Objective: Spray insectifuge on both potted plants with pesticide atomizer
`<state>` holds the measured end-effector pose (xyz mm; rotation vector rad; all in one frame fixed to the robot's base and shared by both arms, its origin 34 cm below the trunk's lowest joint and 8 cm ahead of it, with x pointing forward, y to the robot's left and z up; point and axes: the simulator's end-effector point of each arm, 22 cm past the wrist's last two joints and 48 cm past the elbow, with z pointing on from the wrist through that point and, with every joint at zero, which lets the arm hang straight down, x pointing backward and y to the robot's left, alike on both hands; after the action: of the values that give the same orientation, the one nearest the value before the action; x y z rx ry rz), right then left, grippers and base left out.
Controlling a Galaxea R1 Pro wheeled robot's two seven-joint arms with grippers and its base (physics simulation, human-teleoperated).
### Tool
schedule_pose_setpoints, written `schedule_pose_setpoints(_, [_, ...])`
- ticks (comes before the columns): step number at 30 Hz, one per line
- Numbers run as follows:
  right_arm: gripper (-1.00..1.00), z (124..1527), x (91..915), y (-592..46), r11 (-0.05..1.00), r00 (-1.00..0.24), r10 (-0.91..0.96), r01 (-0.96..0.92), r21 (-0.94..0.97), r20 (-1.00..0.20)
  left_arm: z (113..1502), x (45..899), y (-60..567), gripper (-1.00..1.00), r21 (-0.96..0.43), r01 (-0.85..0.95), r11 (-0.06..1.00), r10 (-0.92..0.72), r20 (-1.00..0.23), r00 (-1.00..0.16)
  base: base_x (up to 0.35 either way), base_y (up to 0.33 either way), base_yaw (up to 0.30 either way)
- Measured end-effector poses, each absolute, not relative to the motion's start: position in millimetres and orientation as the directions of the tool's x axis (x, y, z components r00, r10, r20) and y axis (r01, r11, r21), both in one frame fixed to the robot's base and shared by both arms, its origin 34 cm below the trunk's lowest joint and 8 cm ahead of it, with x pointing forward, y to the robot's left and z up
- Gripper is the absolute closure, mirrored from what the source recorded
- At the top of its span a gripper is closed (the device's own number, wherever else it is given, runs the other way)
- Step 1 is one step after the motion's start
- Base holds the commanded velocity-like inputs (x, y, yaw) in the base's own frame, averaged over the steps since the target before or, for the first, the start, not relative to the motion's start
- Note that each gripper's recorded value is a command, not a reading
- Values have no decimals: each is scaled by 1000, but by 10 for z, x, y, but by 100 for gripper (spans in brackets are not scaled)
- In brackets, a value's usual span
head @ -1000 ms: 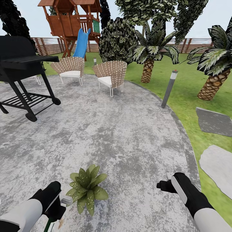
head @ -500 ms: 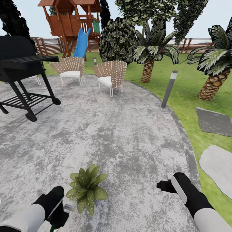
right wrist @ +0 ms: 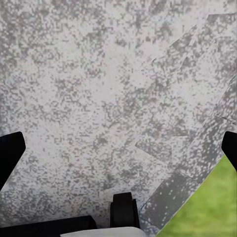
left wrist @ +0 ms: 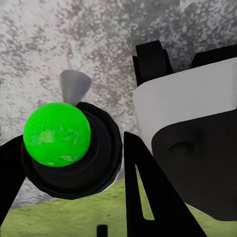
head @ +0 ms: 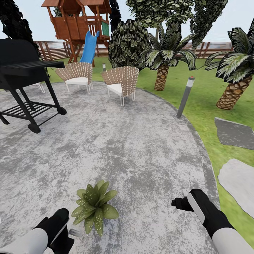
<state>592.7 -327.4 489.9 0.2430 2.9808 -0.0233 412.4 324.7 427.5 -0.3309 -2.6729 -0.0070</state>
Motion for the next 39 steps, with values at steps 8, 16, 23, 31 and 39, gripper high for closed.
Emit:
schedule_pose_setpoints(8, [-100,4900,5927,-3274,987,-976,160,162,-3,-151,4289,4171,3260,100,-49,226,973,225,425,-877,0,0,0])
schedule_pose_setpoints(16, [-100,4900,5928,-3274,987,-975,160,162,-3,-151,4280,4144,3229,100,-54,225,973,226,427,-875,0,0,0])
schedule_pose_setpoints(23, [-100,4900,5929,-3268,987,-975,160,162,-2,-151,4279,4143,3221,100,-56,223,973,226,427,-876,0,0,0])
schedule_pose_setpoints(31, [-100,4900,5928,-3269,987,-976,160,162,-3,-151,4280,4142,3222,100,-56,223,973,226,427,-876,0,0,0])
schedule_pose_setpoints(39, [-100,4957,5934,-3275,987,-976,160,162,-4,-151,4336,4149,3223,100,-56,223,973,226,427,-876,0,0,0])
